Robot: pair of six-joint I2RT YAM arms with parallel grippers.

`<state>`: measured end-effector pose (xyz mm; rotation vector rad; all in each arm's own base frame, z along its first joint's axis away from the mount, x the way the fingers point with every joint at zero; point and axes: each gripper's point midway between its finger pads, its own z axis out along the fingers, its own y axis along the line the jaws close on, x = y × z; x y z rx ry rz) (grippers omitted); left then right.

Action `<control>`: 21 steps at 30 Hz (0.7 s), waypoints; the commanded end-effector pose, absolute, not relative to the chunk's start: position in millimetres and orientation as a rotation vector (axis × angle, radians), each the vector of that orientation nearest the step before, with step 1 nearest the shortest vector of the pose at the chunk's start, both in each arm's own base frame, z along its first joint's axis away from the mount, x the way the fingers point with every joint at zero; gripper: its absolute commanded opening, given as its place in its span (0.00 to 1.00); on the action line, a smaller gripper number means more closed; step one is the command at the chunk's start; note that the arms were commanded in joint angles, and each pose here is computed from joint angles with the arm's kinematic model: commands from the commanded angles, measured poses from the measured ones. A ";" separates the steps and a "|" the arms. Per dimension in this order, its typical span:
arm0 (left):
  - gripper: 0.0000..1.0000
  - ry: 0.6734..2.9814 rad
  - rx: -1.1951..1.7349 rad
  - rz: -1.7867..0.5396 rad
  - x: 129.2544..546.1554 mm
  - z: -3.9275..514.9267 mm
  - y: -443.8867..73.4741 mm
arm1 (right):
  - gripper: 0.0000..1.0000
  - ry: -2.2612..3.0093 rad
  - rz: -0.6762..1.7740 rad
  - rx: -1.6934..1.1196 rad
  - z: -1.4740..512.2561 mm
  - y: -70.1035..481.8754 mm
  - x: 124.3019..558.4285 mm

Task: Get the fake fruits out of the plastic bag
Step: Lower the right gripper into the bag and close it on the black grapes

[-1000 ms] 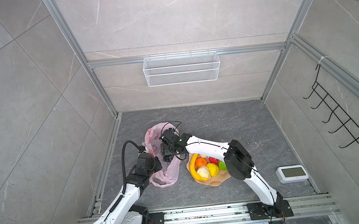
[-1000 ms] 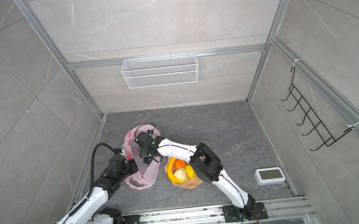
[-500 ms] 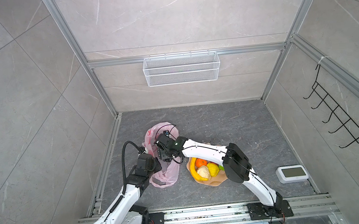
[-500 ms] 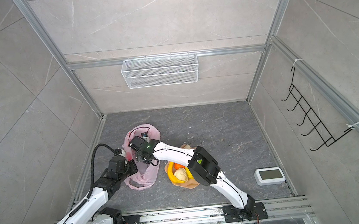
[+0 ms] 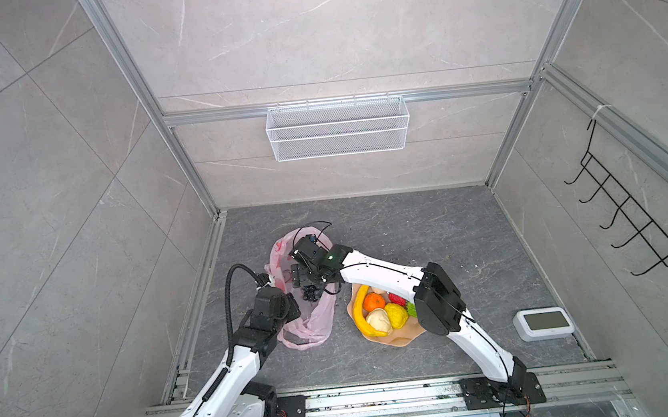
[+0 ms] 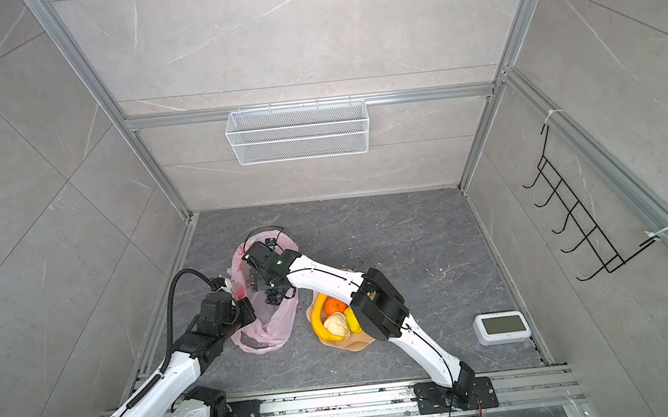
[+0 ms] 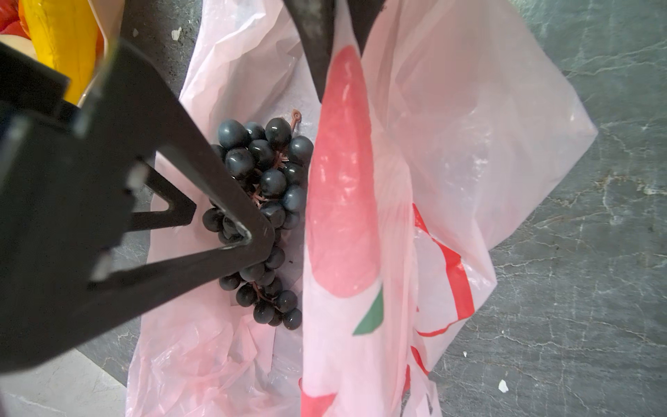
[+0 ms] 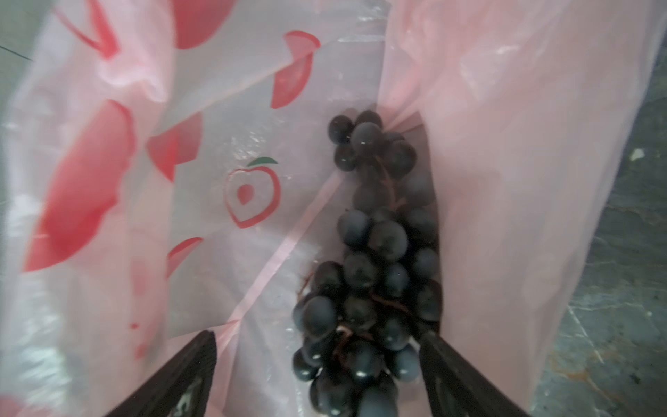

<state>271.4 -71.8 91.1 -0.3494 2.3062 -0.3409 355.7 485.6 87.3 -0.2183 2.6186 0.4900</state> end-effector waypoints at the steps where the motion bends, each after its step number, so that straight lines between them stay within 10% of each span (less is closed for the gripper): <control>1: 0.00 2.270 -0.368 -0.345 276.8 97.9 -70.9 | 0.90 2.677 0.504 -0.197 68.8 482.9 349.8; 21: 0.00 2.257 -0.374 -0.345 276.1 98.1 -69.5 | 0.92 2.730 0.342 -0.162 35.7 472.2 357.1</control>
